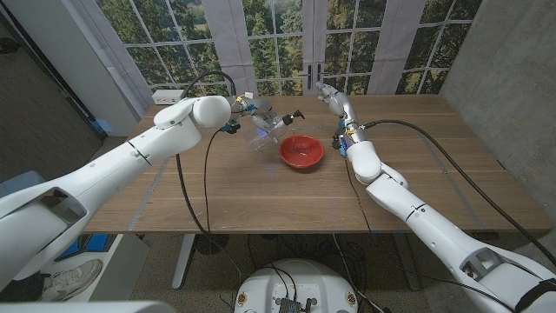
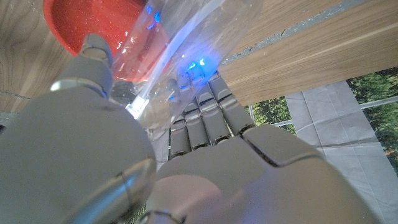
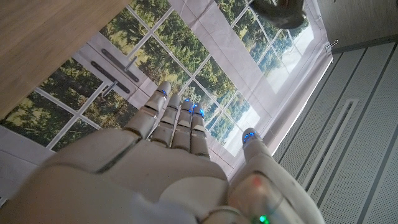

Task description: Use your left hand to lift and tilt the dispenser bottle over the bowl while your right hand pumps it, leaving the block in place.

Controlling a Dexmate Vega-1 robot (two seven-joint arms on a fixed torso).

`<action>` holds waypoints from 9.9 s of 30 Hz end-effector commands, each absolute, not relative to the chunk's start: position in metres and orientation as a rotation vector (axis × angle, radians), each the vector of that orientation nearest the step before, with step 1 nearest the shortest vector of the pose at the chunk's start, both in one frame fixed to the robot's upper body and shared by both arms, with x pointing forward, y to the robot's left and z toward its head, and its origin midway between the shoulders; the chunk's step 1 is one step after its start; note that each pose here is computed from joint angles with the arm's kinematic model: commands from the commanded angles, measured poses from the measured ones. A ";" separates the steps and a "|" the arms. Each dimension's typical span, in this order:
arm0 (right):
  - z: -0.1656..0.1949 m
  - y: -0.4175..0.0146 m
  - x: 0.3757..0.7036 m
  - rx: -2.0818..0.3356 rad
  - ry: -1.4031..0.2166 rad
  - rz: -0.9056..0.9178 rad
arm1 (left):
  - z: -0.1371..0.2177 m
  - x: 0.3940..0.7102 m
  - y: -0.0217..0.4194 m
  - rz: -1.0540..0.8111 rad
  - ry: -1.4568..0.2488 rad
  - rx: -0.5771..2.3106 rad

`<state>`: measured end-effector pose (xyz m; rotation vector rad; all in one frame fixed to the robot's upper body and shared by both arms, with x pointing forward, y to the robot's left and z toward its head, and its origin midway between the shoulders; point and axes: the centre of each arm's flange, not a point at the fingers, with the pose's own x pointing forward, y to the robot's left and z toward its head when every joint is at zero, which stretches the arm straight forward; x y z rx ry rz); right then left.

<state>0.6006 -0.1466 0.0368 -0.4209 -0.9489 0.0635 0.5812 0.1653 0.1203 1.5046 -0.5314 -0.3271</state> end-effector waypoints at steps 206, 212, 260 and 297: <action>0.015 -0.017 0.593 -0.659 -1.052 0.167 | 0.117 0.564 0.165 -0.231 -0.579 1.454; 0.014 -0.013 0.594 -0.664 -1.049 0.190 | 0.118 0.564 0.165 -0.221 -0.570 1.451; 0.046 -0.116 0.596 -0.229 -0.980 0.164 | 0.106 0.559 0.171 -0.182 -0.575 1.424; 0.038 -0.171 0.598 -0.042 -0.854 0.233 | 0.070 0.531 0.205 -0.051 -0.711 1.093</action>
